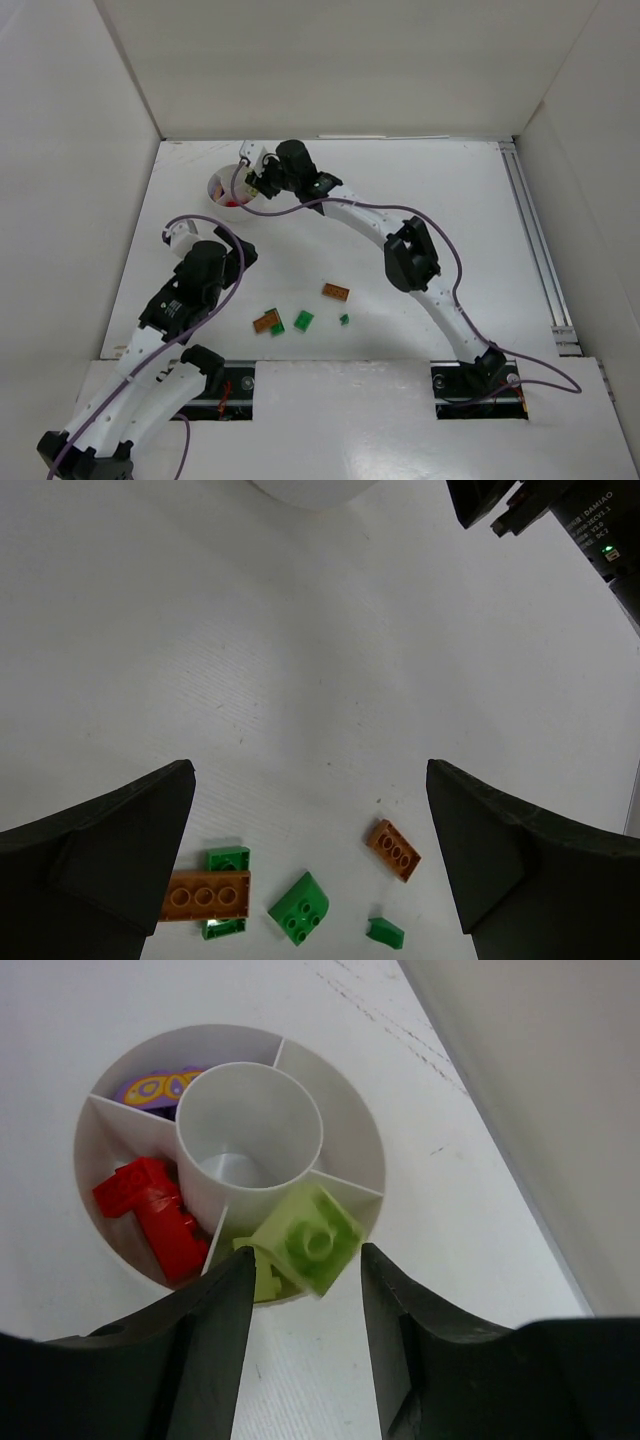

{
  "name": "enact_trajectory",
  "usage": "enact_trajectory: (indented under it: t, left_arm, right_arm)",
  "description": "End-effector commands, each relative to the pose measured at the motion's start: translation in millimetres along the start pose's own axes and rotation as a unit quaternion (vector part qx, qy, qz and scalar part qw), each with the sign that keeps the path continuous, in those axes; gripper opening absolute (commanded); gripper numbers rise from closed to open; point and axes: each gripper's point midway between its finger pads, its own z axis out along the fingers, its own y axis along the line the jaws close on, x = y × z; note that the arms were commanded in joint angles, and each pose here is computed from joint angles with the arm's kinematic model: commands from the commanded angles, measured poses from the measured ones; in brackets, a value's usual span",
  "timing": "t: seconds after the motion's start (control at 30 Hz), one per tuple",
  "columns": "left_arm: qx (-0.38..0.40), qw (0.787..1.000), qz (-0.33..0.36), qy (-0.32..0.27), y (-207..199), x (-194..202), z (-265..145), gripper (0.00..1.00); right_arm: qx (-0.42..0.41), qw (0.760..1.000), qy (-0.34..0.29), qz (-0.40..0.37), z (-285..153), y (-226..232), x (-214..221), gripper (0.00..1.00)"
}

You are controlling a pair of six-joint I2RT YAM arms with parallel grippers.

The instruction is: Sort the legos into containers by color

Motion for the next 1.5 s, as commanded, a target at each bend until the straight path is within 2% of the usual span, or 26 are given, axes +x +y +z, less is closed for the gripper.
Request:
enact_trajectory:
  t: [0.0,0.17,0.33,0.43,0.47,0.5,0.53,0.57,0.6,0.67,0.77,0.8,0.83,0.93,1.0,1.03,1.17,1.27,1.3,1.37,1.47]
  left_arm:
    - [0.021,1.0,-0.001,-0.01,-15.2,-9.9,-2.2,1.0]
    - [0.024,1.0,0.011,0.001,-17.2,-5.1,0.5,1.0]
    - [0.02,1.0,0.015,0.01,-16.7,-3.1,-0.3,1.0]
    - [0.023,0.999,0.017,0.021,-16.7,1.2,-1.4,1.0]
    - [0.025,0.999,0.017,0.025,-17.6,2.6,-1.8,1.0]
    - [0.022,0.999,0.021,0.039,-16.2,8.6,-0.9,1.0]
    - [0.025,0.999,0.021,0.043,-17.2,10.2,-1.4,1.0]
    - [0.011,0.998,0.029,0.058,-12.7,17.4,2.6,1.0]
    - [0.006,0.998,0.023,0.062,-12.3,19.2,4.6,1.0]
    - [-0.006,0.995,0.026,0.092,-6.2,33.3,6.4,1.0]
    - [-0.013,0.992,0.026,0.12,-0.3,49.5,10.8,1.0]
    - [-0.018,0.991,0.029,0.129,3.1,54.8,12.6,1.0]
    - [-0.015,0.991,0.028,0.133,3.1,57.9,13.6,1.0]
    - [-0.031,0.984,0.041,0.172,12.1,78.0,20.0,0.99]
    - [-0.05,0.978,0.053,0.194,21.3,90.8,21.7,0.98]
    - [-0.074,0.973,0.062,0.209,30.3,98.1,24.4,0.96]
    - [-0.069,0.965,0.106,0.231,16.9,117.5,27.0,0.94]
    - [-0.027,0.952,0.199,0.231,-15.4,139.7,21.1,0.94]
    - [-0.029,0.95,0.205,0.233,-19.6,140.4,23.9,0.93]
    - [0.025,0.934,0.267,0.235,-50.0,158.0,13.5,0.93]
    - [0.053,0.907,0.322,0.268,-59.5,188.4,8.3,0.92]
  right_arm:
    - [-0.002,0.998,-0.064,-0.007,0.9,-9.9,-35.4,0.52]
    - [0.001,0.998,-0.07,-0.009,1.4,-12.1,-39.9,0.52]
    - [-0.011,0.998,-0.067,-0.008,-1.8,-6.9,-38.9,0.58]
    - [0.008,0.997,-0.071,-0.009,-22.5,-22.6,-58.7,0.68]
    - [0.014,0.998,-0.067,-0.014,-36.9,-25.8,-67.4,0.75]
    - [0.037,0.998,-0.056,-0.011,-47.9,-40.0,-64.9,0.99]
    - [0.05,0.998,-0.048,-0.009,-57.7,-44.4,-66.9,1.0]
    - [0.062,0.998,-0.019,-0.002,-65.6,-47.3,-44.2,1.0]
    - [0.096,0.995,-0.028,-0.004,-93.9,-69.1,-65.1,1.0]
    - [0.164,0.986,0.006,0.009,-127.7,-99.8,-50.6,1.0]
    - [0.213,0.976,0.034,0.035,-196.7,-119.2,-28.8,1.0]
    - [0.211,0.975,0.062,0.042,-198.4,-117.0,0.8,1.0]
    - [0.222,0.973,0.045,0.046,-222.6,-122.4,-13.5,1.0]
    - [0.233,0.968,0.077,0.058,-263.6,-116.6,19.6,1.0]
    - [0.232,0.966,0.091,0.063,-278.0,-107.3,33.4,1.0]
    - [0.222,0.966,0.111,0.068,-282.0,-92.9,54.1,1.0]
    - [0.2,0.97,0.12,0.067,-302.8,-64.9,68.7,1.0]
    - [0.172,0.974,0.123,0.078,-308.9,-42.0,81.3,1.0]
    - [0.171,0.974,0.126,0.079,-311.3,-38.7,84.4,1.0]
    - [0.164,0.975,0.127,0.081,-315.6,-31.4,88.1,1.0]
    - [0.176,0.972,0.132,0.088,-331.7,-25.7,96.4,1.0]
